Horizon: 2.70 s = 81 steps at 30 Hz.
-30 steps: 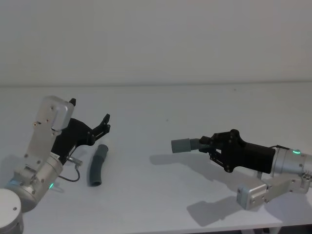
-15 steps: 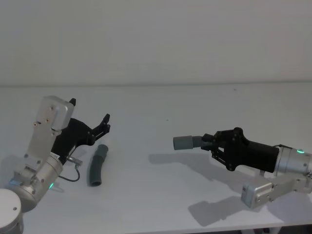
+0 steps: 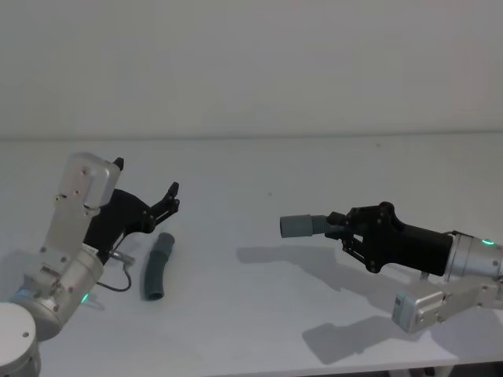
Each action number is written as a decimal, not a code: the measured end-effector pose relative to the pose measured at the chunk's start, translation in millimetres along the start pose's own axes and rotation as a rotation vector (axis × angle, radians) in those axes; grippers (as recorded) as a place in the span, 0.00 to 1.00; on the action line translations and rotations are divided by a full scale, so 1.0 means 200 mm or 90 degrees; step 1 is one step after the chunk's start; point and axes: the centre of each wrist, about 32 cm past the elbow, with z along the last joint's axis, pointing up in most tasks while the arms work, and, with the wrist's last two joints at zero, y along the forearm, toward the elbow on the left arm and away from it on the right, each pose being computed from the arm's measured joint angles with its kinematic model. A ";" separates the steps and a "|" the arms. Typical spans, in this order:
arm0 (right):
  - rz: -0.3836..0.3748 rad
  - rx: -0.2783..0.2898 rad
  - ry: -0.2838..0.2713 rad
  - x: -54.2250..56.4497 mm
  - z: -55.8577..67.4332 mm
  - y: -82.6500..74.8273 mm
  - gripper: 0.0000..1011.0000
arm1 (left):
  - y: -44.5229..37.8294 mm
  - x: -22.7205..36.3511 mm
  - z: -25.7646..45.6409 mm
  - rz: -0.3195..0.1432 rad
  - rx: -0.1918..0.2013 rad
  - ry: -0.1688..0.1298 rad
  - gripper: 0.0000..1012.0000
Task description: Use both hands to pick up one end of the pipe from the table, align the ends, and insert them.
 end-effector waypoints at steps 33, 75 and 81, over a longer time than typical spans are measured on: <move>-0.003 0.002 0.004 0.00 0.00 0.00 0.16 | 0.096 -0.122 0.236 0.035 0.189 0.136 0.99; -0.003 0.002 0.004 0.00 0.00 0.00 0.16 | -0.059 -0.061 0.090 0.011 0.307 0.140 0.99; -0.003 0.002 0.004 0.00 0.00 0.00 0.16 | -0.093 -0.049 0.083 -0.005 0.319 0.140 0.99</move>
